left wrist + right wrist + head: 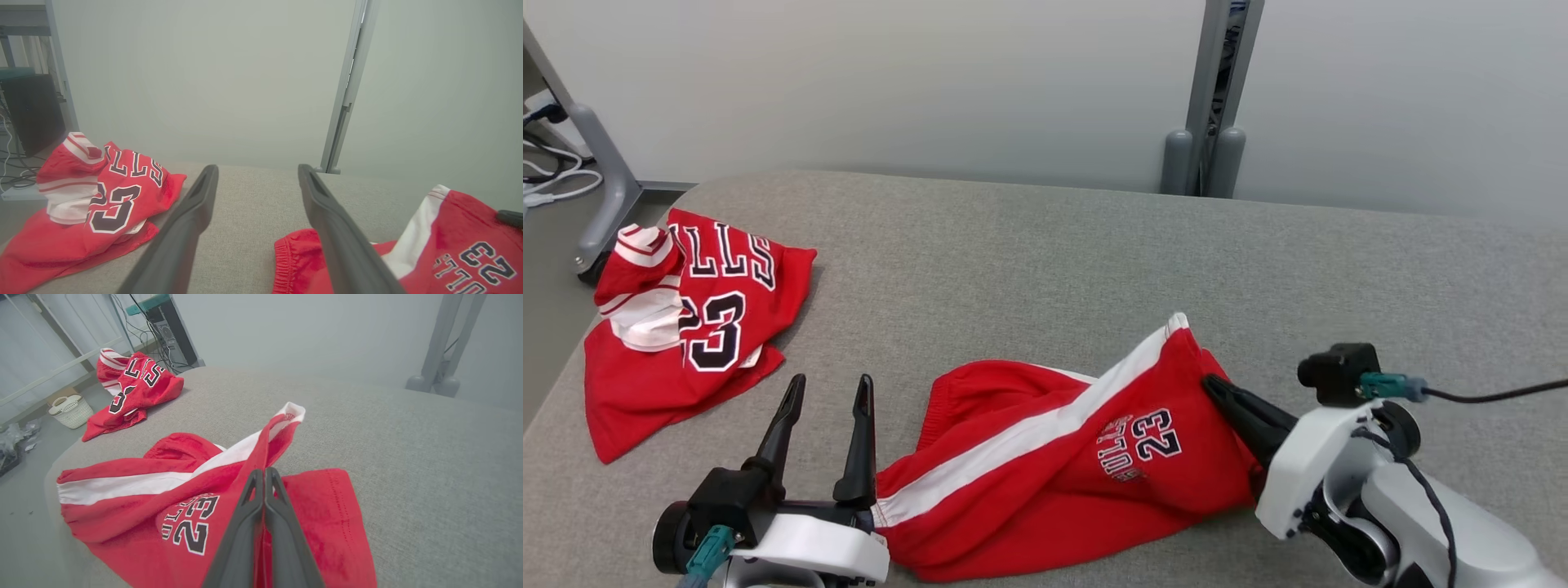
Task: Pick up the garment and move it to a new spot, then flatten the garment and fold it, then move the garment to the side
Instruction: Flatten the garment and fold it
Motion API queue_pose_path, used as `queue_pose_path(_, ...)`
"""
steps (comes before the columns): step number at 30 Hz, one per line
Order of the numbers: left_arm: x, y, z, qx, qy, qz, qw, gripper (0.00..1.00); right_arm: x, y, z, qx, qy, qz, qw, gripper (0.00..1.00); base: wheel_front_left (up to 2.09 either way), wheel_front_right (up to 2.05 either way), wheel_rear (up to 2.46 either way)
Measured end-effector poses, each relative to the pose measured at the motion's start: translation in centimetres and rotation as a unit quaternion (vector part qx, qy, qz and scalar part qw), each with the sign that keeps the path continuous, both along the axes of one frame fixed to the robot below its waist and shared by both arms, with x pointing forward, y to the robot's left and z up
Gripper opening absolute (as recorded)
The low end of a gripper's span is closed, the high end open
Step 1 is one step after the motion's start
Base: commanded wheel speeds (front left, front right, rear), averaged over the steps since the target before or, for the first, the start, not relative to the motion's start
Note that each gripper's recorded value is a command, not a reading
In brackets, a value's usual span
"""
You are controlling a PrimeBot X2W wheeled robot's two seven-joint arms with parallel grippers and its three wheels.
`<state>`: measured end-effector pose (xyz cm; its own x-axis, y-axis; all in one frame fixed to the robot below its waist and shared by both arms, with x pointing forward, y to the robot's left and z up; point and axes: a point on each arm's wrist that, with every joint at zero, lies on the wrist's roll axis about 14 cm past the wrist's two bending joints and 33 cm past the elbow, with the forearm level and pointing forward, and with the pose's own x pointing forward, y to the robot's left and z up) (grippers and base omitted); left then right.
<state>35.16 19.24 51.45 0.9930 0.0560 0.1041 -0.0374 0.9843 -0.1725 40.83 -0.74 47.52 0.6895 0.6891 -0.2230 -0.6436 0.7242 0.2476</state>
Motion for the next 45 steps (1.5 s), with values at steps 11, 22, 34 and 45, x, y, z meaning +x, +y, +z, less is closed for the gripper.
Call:
queue_pose_path(11, 0.8, -1.8, 0.1, 0.002, -0.003, -0.029, 1.0, 1.0, -5.3, -2.7, -1.3, 0.034, 0.033, 0.002, 0.999, 0.0, 0.0, 0.0, 0.0)
queue_pose_path(22, 1.0, -2.1, 0.2, 0.002, -0.004, -0.036, 0.999, 1.0, -9.1, -5.0, -5.1, 0.041, 0.099, -0.03, 0.994, 0.0, 0.0, 0.0, 0.0)
queue_pose_path(34, 0.9, -2.0, 0.1, 0.003, -0.002, -0.036, 0.999, 1.0, -9.3, -6.8, -7.3, 0.012, 0.127, -0.055, 0.99, 1.0, 0.0, 0.0, 0.0)
queue_pose_path(45, 0.8, -1.7, 0.1, 0.006, -0.003, -0.032, 0.999, 1.0, -4.3, -9.3, -2.4, 0.05, 0.013, -0.13, 0.99, 1.0, 0.0, 0.0, 0.0)
